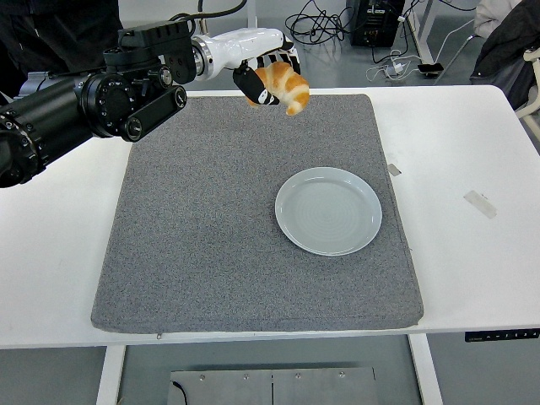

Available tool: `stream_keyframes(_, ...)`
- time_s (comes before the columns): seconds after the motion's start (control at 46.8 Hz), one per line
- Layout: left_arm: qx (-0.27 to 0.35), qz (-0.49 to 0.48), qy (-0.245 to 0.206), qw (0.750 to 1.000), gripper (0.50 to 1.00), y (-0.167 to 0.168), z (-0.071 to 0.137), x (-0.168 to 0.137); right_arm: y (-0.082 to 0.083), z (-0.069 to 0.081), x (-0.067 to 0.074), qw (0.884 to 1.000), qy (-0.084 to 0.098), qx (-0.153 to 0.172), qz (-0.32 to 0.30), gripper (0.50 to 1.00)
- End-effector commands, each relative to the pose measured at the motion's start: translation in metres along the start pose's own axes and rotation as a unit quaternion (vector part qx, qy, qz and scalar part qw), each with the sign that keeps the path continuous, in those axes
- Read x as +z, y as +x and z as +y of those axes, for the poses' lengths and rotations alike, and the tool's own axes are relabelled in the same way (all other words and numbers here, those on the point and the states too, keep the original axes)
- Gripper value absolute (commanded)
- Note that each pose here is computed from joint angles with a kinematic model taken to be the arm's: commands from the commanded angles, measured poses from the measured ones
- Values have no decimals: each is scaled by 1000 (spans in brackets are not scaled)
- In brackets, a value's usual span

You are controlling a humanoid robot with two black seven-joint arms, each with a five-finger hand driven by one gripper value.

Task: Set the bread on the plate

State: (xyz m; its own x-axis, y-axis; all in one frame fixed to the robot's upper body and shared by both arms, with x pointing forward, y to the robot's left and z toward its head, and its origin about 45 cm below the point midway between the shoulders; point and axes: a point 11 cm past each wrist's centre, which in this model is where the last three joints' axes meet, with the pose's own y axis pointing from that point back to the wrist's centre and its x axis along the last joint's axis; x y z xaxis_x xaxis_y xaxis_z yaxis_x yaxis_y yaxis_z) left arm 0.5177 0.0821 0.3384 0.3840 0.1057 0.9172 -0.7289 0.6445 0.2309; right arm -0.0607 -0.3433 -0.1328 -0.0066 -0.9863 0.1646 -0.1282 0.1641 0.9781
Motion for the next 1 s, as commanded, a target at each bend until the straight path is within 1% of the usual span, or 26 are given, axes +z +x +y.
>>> stream_keyframes(0.0,-17,5,-21,1000,500,-12,-3,15,0,0,0,1000,-1,0,0,1000)
stream_keyframes(0.192,-49,10,-61,997,500,-36,-5,40,0,0,0,1000,0,1,0,1000)
stream_keyframes(0.363,-75,-33,-92,992,500,-70,-3,55,0,0,0,1000,0,0,0,1000)
stream_keyframes(0.47,-85,-35,-94,991,500,-85,-2,53,0,0,0,1000,0,0,0,1000)
stream_keyframes(0.705,-81,-46,-96,991,500,-105,1,48,0,0,0,1000,0,0,0,1000)
stream_keyframes(0.983,-92,-38,-106,989,500,-127,5,50,0,0,0,1000,0,0,0,1000)
